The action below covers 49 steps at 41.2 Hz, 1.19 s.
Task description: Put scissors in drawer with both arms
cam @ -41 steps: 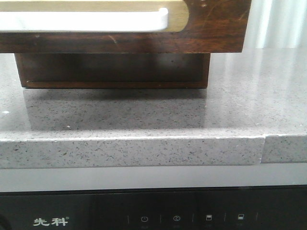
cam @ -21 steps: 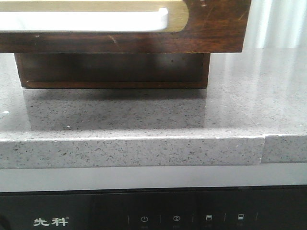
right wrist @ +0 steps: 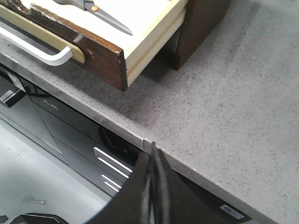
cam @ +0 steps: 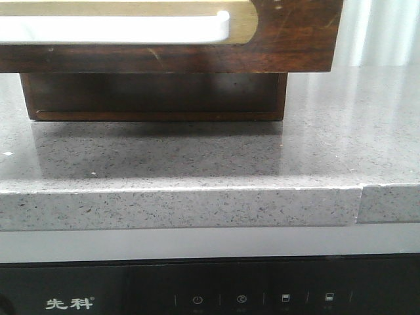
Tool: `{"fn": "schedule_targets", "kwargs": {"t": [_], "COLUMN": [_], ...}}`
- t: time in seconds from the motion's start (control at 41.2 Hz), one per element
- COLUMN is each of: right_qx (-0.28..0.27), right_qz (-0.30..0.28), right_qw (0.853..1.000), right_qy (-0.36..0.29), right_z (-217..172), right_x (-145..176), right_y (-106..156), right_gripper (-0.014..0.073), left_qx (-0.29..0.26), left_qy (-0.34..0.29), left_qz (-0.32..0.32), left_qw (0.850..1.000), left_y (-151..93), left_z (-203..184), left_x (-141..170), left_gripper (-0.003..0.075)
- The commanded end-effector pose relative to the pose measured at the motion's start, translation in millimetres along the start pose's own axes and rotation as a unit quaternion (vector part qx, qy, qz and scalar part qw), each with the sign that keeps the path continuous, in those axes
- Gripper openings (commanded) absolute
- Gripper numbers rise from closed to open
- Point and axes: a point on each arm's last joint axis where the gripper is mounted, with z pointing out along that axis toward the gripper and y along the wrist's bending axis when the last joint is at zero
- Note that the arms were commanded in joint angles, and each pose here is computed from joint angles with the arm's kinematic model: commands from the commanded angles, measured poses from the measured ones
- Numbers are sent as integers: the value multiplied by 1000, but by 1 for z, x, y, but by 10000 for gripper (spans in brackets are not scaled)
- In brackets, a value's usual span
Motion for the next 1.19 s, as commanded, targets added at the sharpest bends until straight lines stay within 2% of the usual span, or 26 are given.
{"fn": "schedule_targets", "kwargs": {"t": [0.0,0.121,0.218,0.291,0.437,0.461,0.534,0.703,0.873,1.164], "right_qx": [10,24,89,133,230,234,261,263,252,248], "right_qz": [-3,1,23,36,52,53,50,36,46,56], "right_qw": [999,999,992,983,951,950,935,923,921,917], "right_qy": [-39,-46,-87,-123,-200,-199,-234,-278,-294,-308], "right_z": [-3,0,6,16,34,42,52,84,104,104], "right_x": [-10,-1,18,36,85,94,114,153,179,179], "right_y": [-2,-3,-9,-11,-14,-15,-16,-17,-17,-17], "right_gripper": [-67,-67,-67,-67,-67,-67,-67,-67,-67,-67], "left_qx": [3,3,3,3,2,2,2,2,2,2], "left_qy": [-41,-40,-40,-40,-40,-40,-40,-40,-40,-40], "left_qz": [-8,-8,-8,-8,-8,-8,-8,-8,-8,-8], "left_qw": [999,999,999,999,999,999,999,999,999,999], "left_y": [0,0,0,0,0,0,0,0,0,0], "left_z": [-1,-1,-1,-1,-1,-1,-1,-1,-1,-1], "left_x": [-1,0,0,0,0,0,0,0,0,0], "left_gripper": [-20,-20,-20,-20,-20,-20,-20,-20,-20,-20]}}
